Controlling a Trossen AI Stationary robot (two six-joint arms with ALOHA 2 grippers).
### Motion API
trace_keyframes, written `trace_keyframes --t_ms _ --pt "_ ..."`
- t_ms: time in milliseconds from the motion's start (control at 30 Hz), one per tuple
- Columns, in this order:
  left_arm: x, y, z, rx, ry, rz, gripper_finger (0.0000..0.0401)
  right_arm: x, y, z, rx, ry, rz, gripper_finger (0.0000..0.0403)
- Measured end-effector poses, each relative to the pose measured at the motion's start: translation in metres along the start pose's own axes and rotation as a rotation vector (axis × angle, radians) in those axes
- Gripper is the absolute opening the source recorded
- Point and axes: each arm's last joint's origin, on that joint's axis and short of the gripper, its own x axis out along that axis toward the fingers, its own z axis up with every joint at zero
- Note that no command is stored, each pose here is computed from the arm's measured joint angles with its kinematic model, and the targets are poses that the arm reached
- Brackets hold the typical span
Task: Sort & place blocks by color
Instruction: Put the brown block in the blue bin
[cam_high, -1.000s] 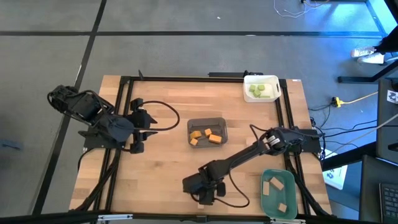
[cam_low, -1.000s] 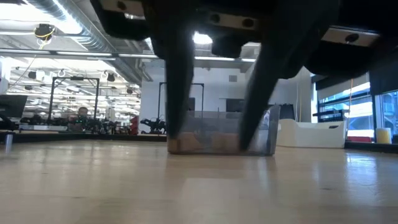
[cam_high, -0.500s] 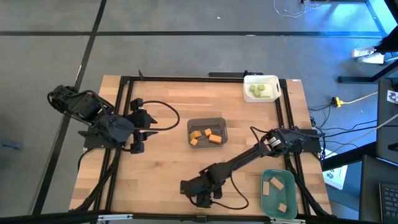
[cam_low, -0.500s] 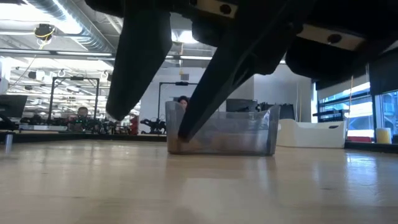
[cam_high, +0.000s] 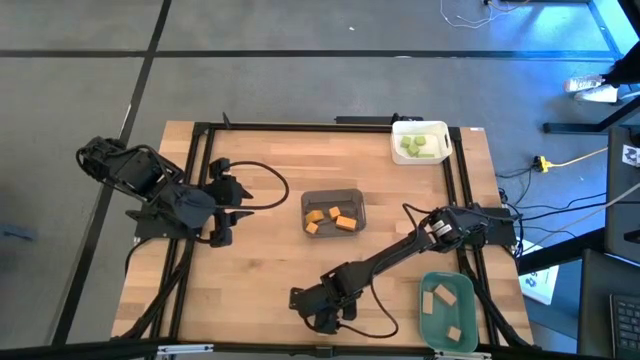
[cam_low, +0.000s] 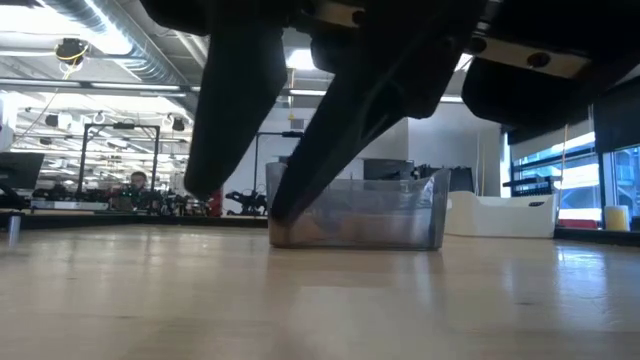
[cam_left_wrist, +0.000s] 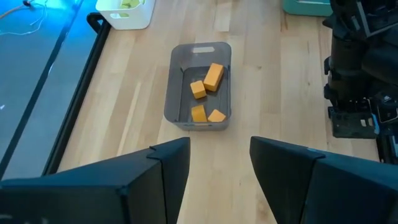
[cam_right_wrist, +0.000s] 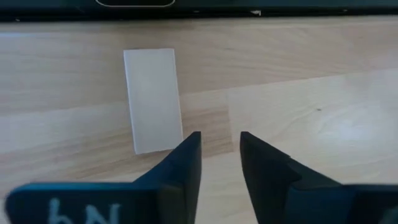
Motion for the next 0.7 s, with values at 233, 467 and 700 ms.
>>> trace_keyframes --t_ms 233,467,700 --pt "0.0000 0.0000 0.0000 -0.006 0.000 0.000 0.0160 -0.0003 -0.0012 0.0006 -0.001 0.000 -0.015 0.0080" --pt "0.0000 0.0000 0.0001 -0.040 -0.001 0.000 0.0160 -0.0004 -0.0042 0.0001 -0.002 0.046 -0.074 0.0121" --pt "0.0000 0.0000 0.0001 -0.054 -0.001 0.000 0.0160 -0.0004 -0.0034 -0.0004 -0.002 0.051 -0.066 0.0180"
